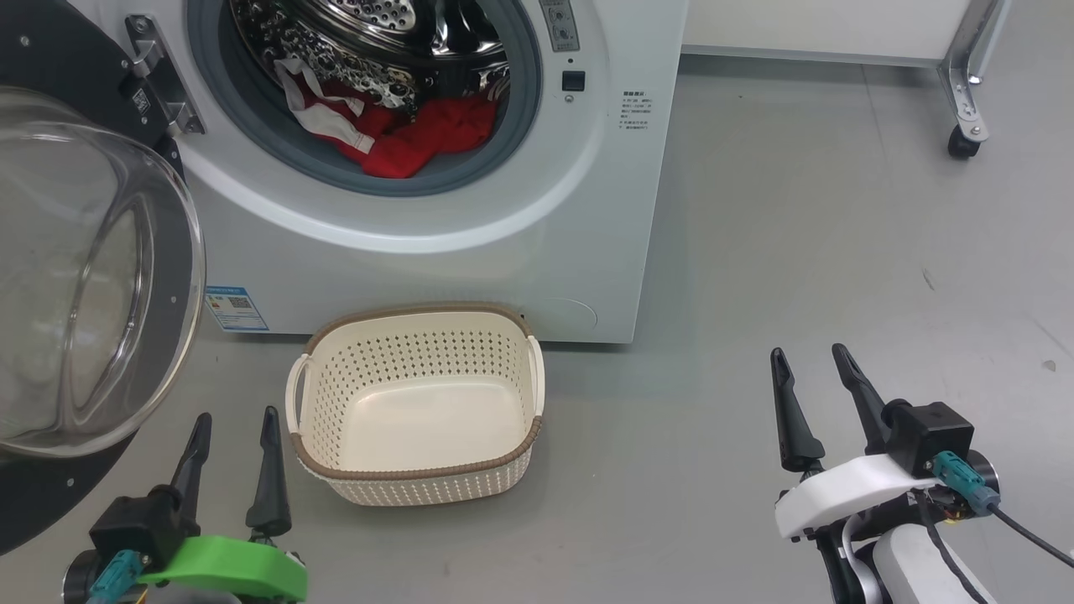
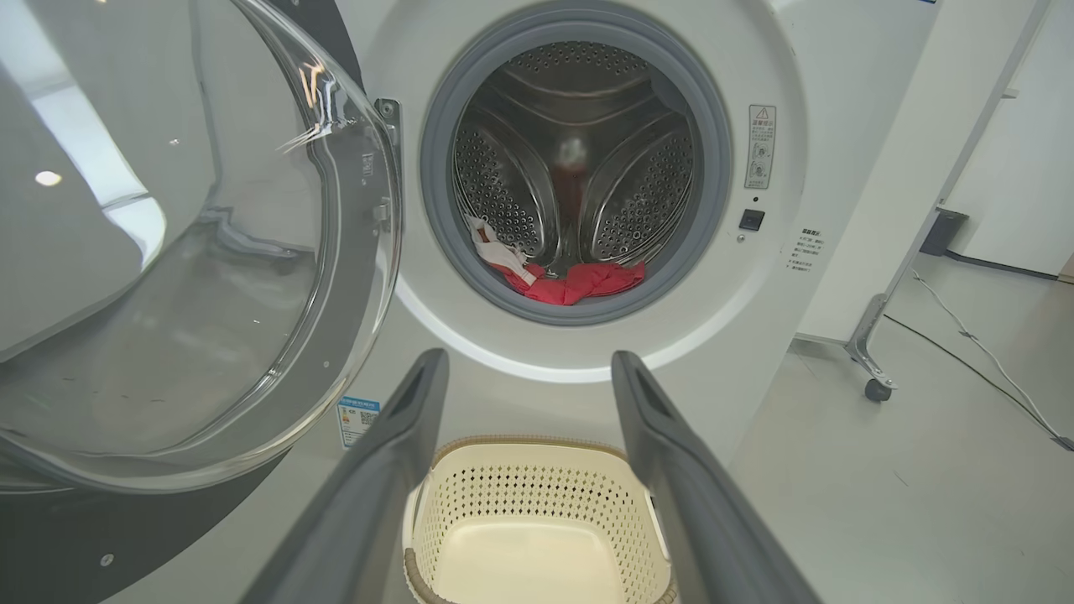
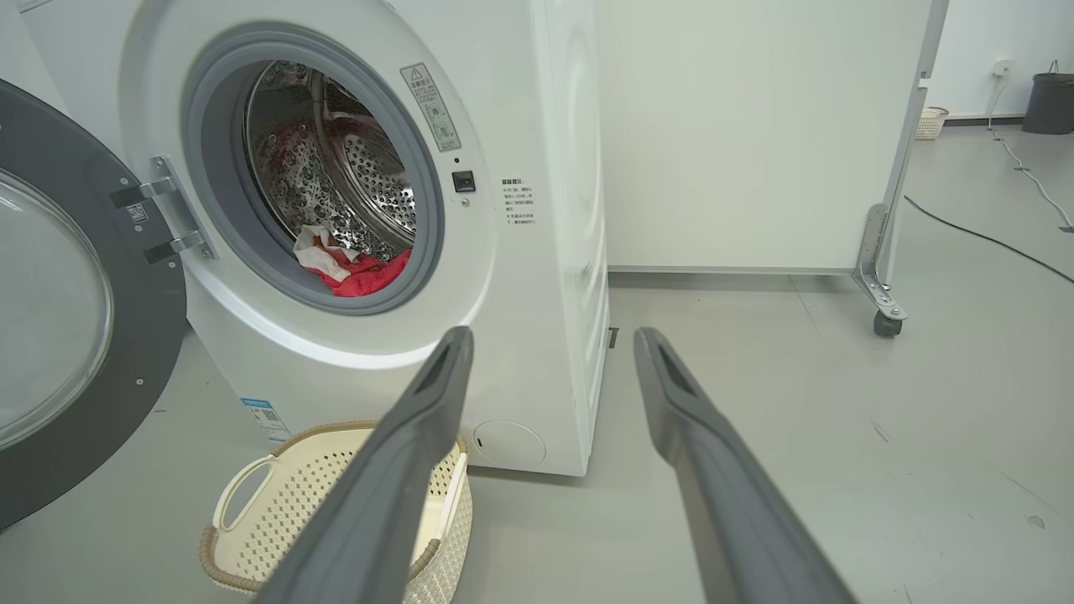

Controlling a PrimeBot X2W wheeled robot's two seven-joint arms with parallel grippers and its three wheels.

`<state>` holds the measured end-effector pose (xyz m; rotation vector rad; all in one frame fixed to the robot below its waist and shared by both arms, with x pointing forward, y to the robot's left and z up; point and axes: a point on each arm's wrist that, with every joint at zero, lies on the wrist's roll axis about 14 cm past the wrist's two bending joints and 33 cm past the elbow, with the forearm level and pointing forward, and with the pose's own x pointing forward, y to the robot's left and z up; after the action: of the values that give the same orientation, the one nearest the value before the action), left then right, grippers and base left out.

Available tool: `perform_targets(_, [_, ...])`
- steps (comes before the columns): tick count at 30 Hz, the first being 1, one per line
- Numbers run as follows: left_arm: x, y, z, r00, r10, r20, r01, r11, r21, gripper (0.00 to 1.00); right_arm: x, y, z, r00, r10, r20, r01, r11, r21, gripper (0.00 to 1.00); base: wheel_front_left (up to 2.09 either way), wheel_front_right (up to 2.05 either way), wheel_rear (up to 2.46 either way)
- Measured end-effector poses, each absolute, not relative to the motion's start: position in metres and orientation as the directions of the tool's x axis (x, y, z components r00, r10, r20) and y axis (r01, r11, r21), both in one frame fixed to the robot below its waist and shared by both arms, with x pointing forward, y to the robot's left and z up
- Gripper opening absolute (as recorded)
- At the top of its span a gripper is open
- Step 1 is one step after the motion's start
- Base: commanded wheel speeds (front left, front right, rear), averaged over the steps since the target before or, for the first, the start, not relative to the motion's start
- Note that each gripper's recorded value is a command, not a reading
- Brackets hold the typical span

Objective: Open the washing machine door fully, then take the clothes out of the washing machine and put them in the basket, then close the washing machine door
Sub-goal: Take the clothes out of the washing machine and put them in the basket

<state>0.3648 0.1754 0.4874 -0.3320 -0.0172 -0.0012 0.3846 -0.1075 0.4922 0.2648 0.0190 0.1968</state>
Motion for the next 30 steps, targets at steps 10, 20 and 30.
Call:
perform_targets(10, [0.3646,0.1759,0.4895,1.000,0.003,0.024,0.005,0.946,-0.325,1.00,0.3845,-0.1068,0.4918,0.980,0.198,0.006,-0.192,0.946,0.262,1.00,0.74,-0.74,0.00])
perform_targets(20, [0.3640,0.1770,0.4916,1.000,0.004,0.030,0.006,0.950,-0.313,1.00,0.3840,-0.1059,0.4911,0.980,0.201,0.003,-0.195,0.946,0.261,1.00,1.15,-1.15,0.00])
perform_targets(30, [0.3634,0.1777,0.4918,1.000,0.003,0.030,0.006,0.954,-0.298,1.00,0.3839,-0.1055,0.4917,0.979,0.201,0.007,-0.196,0.945,0.260,1.00,1.13,-1.13,0.00])
